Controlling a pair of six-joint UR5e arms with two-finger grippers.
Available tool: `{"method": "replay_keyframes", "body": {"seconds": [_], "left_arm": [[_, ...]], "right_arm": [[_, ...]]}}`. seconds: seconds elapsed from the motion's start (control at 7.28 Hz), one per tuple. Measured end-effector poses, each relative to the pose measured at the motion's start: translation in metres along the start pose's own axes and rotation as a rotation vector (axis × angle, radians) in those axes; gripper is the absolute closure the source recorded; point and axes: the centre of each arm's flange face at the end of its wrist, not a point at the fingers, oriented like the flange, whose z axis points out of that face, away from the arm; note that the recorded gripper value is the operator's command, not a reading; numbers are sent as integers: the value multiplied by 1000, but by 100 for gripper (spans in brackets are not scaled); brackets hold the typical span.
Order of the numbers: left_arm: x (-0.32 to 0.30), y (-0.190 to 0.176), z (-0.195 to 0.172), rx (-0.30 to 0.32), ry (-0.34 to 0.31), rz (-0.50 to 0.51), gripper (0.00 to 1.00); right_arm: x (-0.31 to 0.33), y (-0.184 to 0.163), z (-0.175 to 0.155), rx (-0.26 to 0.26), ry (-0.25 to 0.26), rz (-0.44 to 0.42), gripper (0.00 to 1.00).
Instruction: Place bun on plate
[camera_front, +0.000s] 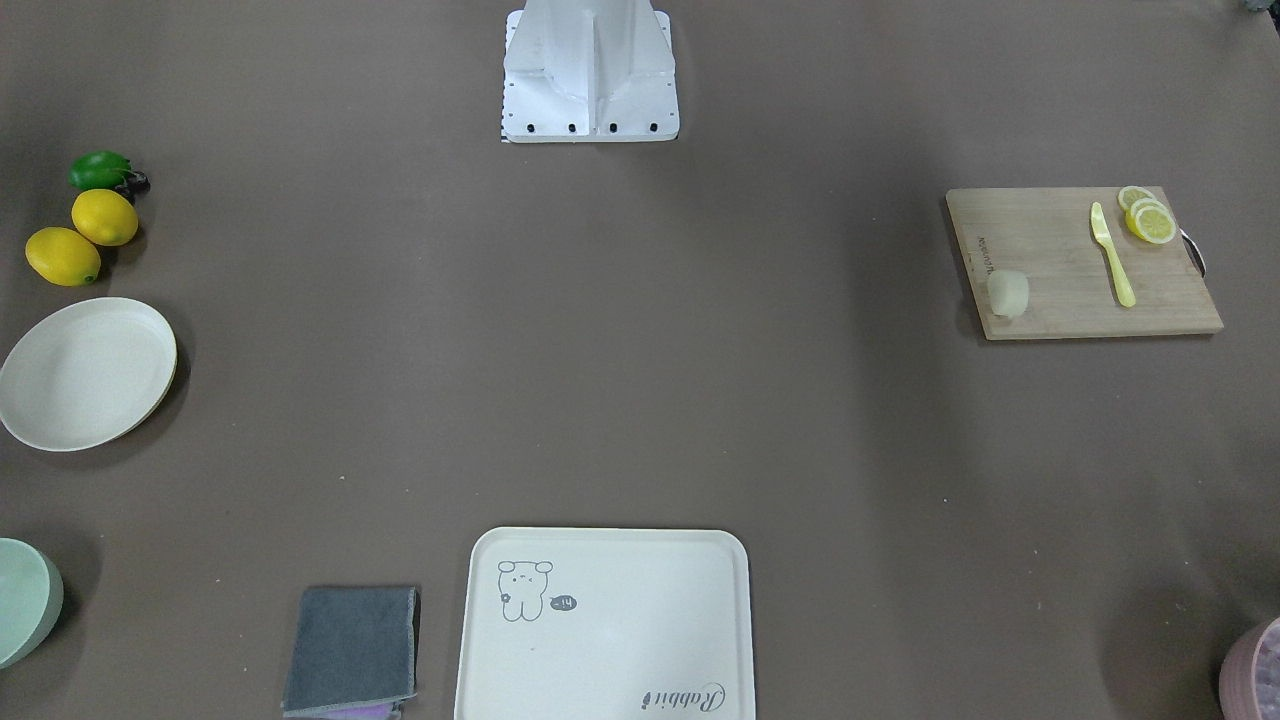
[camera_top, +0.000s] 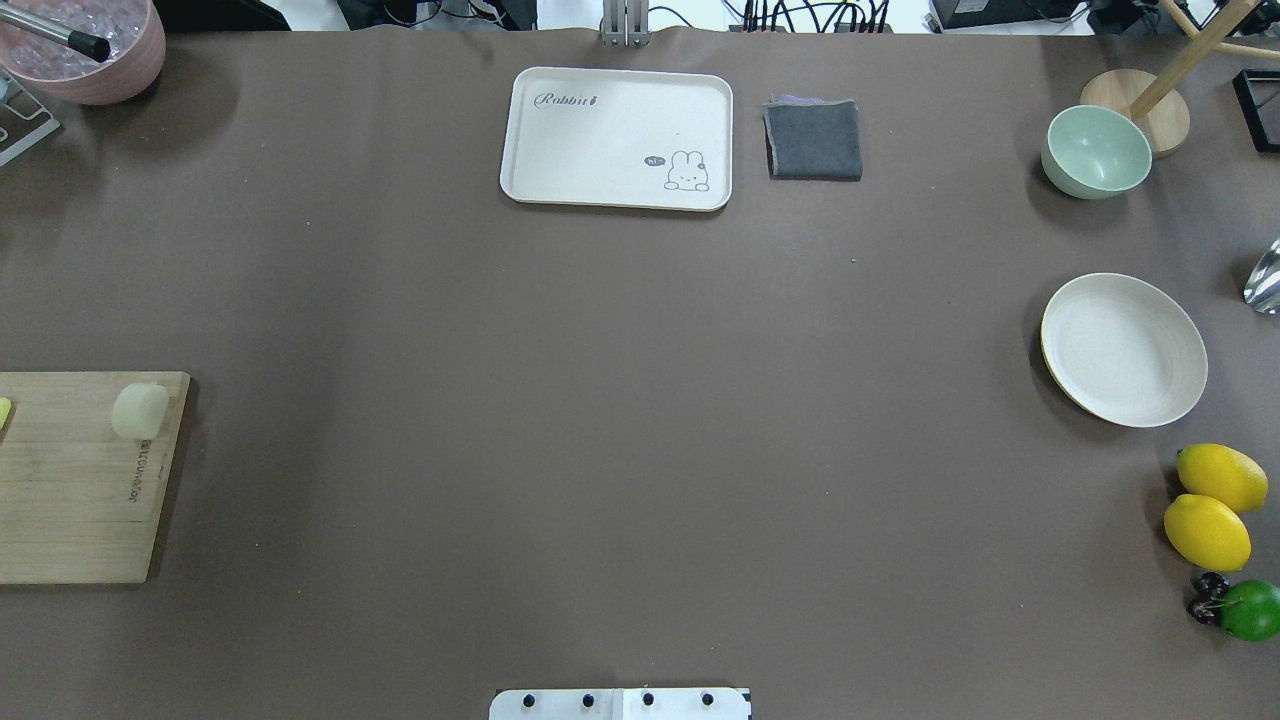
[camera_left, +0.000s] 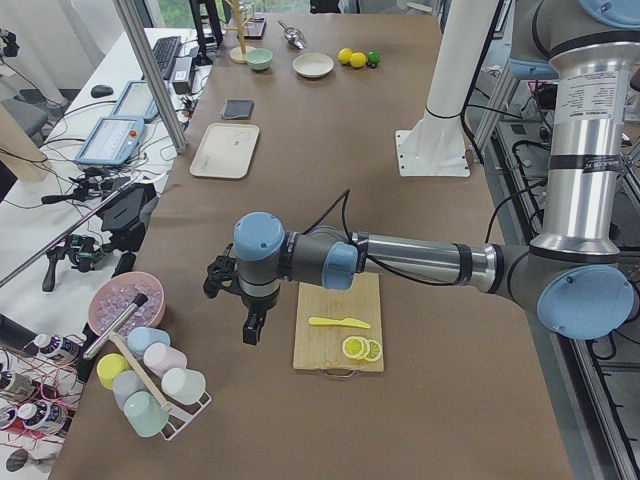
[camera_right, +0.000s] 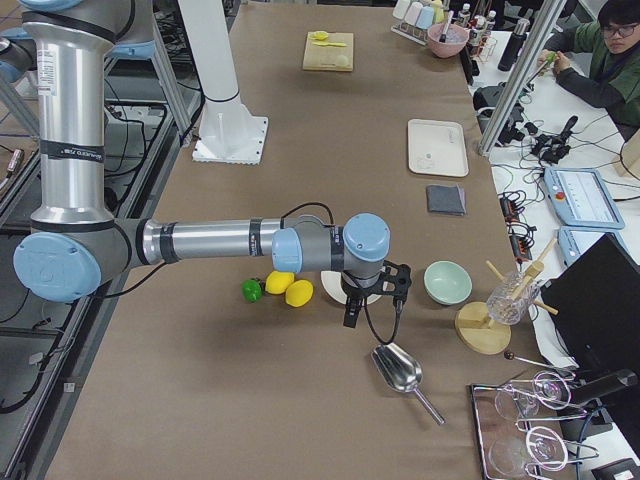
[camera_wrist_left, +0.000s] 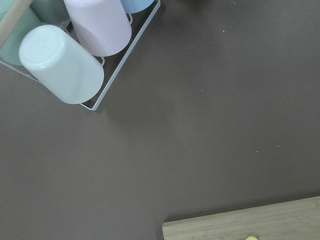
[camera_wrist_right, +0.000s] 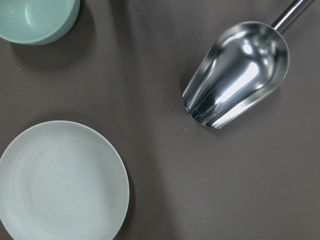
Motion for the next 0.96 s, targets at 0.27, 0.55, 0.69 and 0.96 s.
{"method": "replay_keyframes", "body": {"seconds": [0.27,0.55,0.69,0.96], "left_arm": [[1,-1,0,1,1,0,2],[1,-1,0,0,1,0,2],[1,0,0,-1,1,-1,2],[1,0,0,-1,0,-2,2]], "right_arm": [[1,1,1,-1,0,1,0],[2,2,1,-2,1,3,0],[3,3,2,-3,1,4,0],[4,4,2,-5,1,5,0]]}}
